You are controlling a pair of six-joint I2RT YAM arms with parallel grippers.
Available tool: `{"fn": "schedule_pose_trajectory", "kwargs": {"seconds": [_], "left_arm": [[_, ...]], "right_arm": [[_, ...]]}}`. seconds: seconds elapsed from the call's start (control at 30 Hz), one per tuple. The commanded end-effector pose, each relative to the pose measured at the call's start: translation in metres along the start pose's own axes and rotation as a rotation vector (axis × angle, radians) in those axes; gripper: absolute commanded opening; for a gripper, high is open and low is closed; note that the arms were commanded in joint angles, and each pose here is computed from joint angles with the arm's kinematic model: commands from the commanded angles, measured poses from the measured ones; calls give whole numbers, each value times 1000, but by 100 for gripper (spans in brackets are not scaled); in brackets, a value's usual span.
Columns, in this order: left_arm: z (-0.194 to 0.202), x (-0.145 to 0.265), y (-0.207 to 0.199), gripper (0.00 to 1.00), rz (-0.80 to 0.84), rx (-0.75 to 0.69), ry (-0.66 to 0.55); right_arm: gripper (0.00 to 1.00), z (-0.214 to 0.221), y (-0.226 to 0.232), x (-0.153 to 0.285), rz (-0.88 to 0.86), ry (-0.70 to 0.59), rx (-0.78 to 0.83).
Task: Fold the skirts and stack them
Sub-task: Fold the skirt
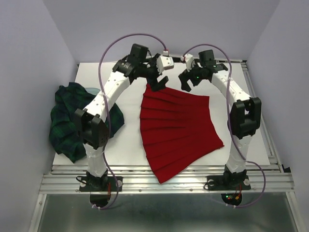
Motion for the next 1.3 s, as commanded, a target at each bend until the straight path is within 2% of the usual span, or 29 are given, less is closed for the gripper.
{"fn": "schedule_pose_trajectory", "kwargs": {"seconds": [0.0,0.2,0.3,0.43,0.5,0.67,0.77,0.9,1.13,1.27], "left_arm": [[0,-18,60,97,-98,4,-47],[14,-33,131,99,-253,59,-169],[29,-49,149,99,-274,88,-209],[58,-73,167,99,-272,137,-217],[60,-79,173,99,-284,153,-225],[98,-110,180,98,-277,225,-165],[113,-112,183,97,-261,280,-153],[121,-114,183,90,-208,330,-167],[134,-117,168,80,-135,452,-97],[151,-120,157,76,-121,531,-18]], "right_arm": [[100,4,-38,16,63,17,3],[100,25,-75,24,99,37,-45],[100,40,-86,22,100,60,-56],[100,62,-97,13,99,99,-96],[99,75,-102,4,97,127,-122],[97,103,-104,-9,26,153,-167],[90,114,-98,-11,-61,176,-178],[72,126,-91,-13,-139,206,-196],[55,133,-83,-17,-235,231,-216],[50,135,-81,-20,-259,226,-220]]}}
Point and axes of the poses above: each gripper's point midway between its finger pads, its own x axis back along the fingers, its own y axis along the line the jaws close on, z = x × y, the point moved 8 cm from there along x, back along the fingers
